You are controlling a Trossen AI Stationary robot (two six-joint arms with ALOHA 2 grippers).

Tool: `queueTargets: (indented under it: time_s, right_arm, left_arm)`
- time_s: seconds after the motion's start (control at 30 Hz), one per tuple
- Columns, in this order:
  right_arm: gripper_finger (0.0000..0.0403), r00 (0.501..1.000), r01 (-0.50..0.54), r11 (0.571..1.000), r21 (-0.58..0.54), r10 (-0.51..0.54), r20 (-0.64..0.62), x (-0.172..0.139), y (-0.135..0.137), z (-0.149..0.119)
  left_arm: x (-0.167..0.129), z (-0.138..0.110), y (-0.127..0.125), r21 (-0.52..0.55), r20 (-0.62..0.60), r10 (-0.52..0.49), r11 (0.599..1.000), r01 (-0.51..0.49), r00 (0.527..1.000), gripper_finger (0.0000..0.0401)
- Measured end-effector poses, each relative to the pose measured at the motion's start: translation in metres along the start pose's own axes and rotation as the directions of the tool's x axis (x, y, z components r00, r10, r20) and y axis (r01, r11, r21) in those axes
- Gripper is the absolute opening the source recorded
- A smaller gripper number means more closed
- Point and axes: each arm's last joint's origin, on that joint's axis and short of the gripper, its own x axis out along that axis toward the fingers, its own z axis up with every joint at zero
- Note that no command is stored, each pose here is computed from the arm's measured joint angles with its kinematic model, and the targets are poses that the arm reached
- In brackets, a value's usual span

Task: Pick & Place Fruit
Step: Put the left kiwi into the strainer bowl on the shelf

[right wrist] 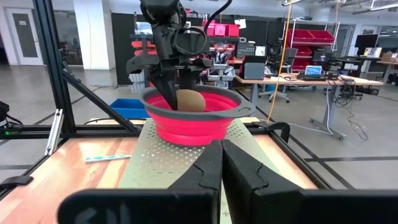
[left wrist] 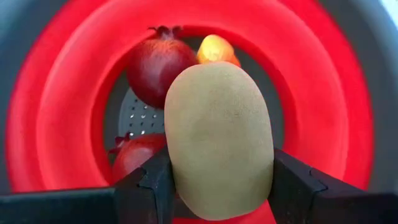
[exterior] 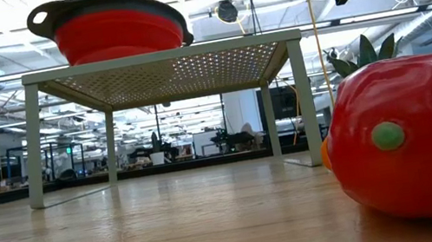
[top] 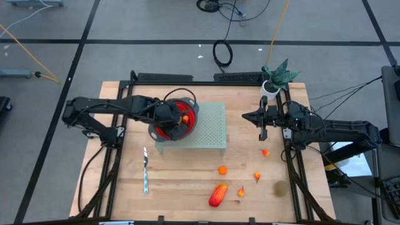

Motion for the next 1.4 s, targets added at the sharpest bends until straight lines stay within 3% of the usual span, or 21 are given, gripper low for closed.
queueTargets:
  time_s: [0.43,0.83,1.03,1.2,1.4]
  right_arm:
    - [0.0000,1.000,0.000,1.000,-0.005,0.000,0.001,0.000,0.000,0.000]
    - [0.0000,1.000,0.000,1.000,-0.004,0.000,-0.007,0.000,0.000,-0.001]
    - [0.0000,1.000,0.000,1.000,-0.004,0.000,-0.007,0.000,0.000,-0.001]
    - [0.0000,1.000,-0.001,1.000,-0.004,0.000,-0.007,0.000,0.000,-0.001]
    - [0.0000,1.000,-0.001,1.000,-0.004,0.000,-0.007,0.000,0.000,-0.001]
  left_arm:
    - [0.011,0.002,-0.005,-0.018,-0.019,0.008,1.000,-0.008,1.000,0.0190]
    - [0.018,0.002,-0.008,-0.005,-0.049,0.010,1.000,-0.010,0.999,0.0259]
    - [0.017,0.001,-0.008,0.008,-0.084,-0.034,0.999,0.035,0.996,0.0299]
    - [0.010,0.003,-0.003,-0.060,-0.101,-0.089,0.995,0.084,0.991,0.0318]
    - [-0.012,0.002,0.006,-0.135,-0.053,-0.145,0.981,0.137,0.988,0.0309]
